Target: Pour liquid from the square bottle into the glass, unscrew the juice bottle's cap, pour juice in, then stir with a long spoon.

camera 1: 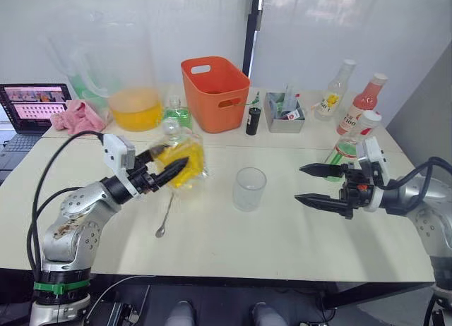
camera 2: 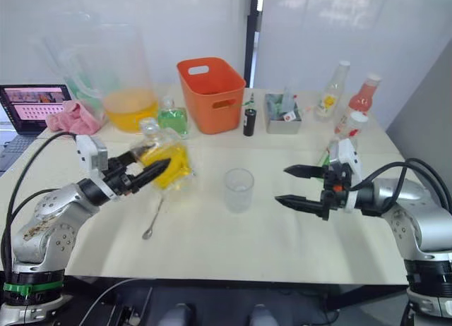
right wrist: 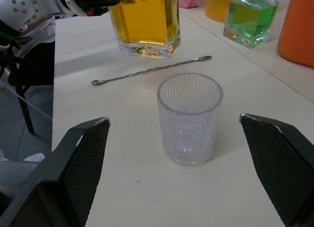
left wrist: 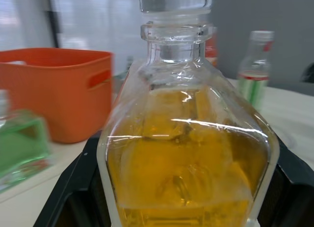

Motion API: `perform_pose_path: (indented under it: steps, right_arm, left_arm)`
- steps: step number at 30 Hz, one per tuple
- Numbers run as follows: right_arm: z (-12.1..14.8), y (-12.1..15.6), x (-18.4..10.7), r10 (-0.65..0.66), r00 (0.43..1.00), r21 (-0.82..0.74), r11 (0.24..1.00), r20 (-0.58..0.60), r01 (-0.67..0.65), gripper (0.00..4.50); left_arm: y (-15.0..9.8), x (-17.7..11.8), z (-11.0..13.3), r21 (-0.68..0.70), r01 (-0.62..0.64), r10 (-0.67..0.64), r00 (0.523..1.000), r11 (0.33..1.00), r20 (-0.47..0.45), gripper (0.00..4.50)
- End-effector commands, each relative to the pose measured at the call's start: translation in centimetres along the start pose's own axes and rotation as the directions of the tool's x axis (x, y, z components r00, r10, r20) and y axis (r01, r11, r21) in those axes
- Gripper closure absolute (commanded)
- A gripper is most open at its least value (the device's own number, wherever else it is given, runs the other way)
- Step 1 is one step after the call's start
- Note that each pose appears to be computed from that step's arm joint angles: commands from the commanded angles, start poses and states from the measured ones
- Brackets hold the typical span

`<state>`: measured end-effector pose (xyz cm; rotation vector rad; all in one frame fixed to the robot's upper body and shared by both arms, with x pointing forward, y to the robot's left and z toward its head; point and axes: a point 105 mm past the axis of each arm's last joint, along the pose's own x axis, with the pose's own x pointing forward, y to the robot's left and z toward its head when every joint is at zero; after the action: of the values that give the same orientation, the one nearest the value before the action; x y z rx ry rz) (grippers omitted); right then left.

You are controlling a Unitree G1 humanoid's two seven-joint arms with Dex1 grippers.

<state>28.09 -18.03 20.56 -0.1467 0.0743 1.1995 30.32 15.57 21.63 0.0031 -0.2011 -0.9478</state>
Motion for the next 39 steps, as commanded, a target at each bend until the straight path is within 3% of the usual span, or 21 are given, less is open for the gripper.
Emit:
perform_pose_path:
  steps: [1, 5, 14, 22, 32, 33, 35, 36, 39]
  right_arm:
    - [1.6, 0.8, -0.8, -0.006, 1.0, -0.043, 0.999, 0.023, 0.007, 0.0]
    - [1.6, 1.8, -1.3, -0.025, 1.0, -0.039, 0.999, 0.016, 0.026, 0.0]
    - [1.8, 3.4, -1.7, -0.083, 0.996, -0.038, 0.996, 0.023, 0.084, 0.0]
    - [2.1, 3.9, -2.1, -0.113, 0.994, -0.045, 0.993, 0.01, 0.113, 0.0]
    - [3.0, 4.0, -2.1, -0.139, 0.99, -0.06, 0.988, 0.03, 0.14, 0.0]
    - [3.0, 3.9, -2.1, -0.139, 0.99, -0.061, 0.988, 0.029, 0.141, 0.0]
    - [3.0, 3.8, -2.0, -0.138, 0.99, -0.06, 0.988, 0.028, 0.139, 0.0]
    - [3.0, 3.8, -1.9, -0.137, 0.99, -0.06, 0.989, 0.029, 0.139, 0.0]
    - [3.2, 3.8, -1.5, -0.128, 0.991, -0.057, 0.99, 0.037, 0.13, 0.0]
  left_arm:
    - [-2.6, 0.3, 2.3, 0.04, 0.177, -0.178, 0.984, 0.983, 0.03, 1.66]
    - [-4.5, 0.6, 1.0, 0.01, 0.315, -0.314, 0.948, 0.949, -0.044, 1.66]
    - [-7.0, 2.9, -1.8, 0.039, 0.501, -0.494, 0.862, 0.865, -0.109, 1.66]
    - [-7.5, 3.9, -4.6, 0.038, 0.569, -0.559, 0.817, 0.822, -0.137, 1.66]
    - [-6.7, 3.1, -6.9, 0.028, 0.554, -0.54, 0.819, 0.832, -0.194, 1.66]
    - [-6.7, 3.0, -6.9, 0.023, 0.553, -0.539, 0.82, 0.833, -0.194, 0.86]
    - [-6.8, 3.0, -6.7, 0.016, 0.553, -0.539, 0.818, 0.833, -0.2, 0.22]
    - [-6.8, 2.9, -6.7, 0.014, 0.554, -0.54, 0.816, 0.832, -0.206, 0.03]
    - [-7.1, 3.4, -5.9, 0.012, 0.554, -0.54, 0.815, 0.832, -0.212, 0.03]
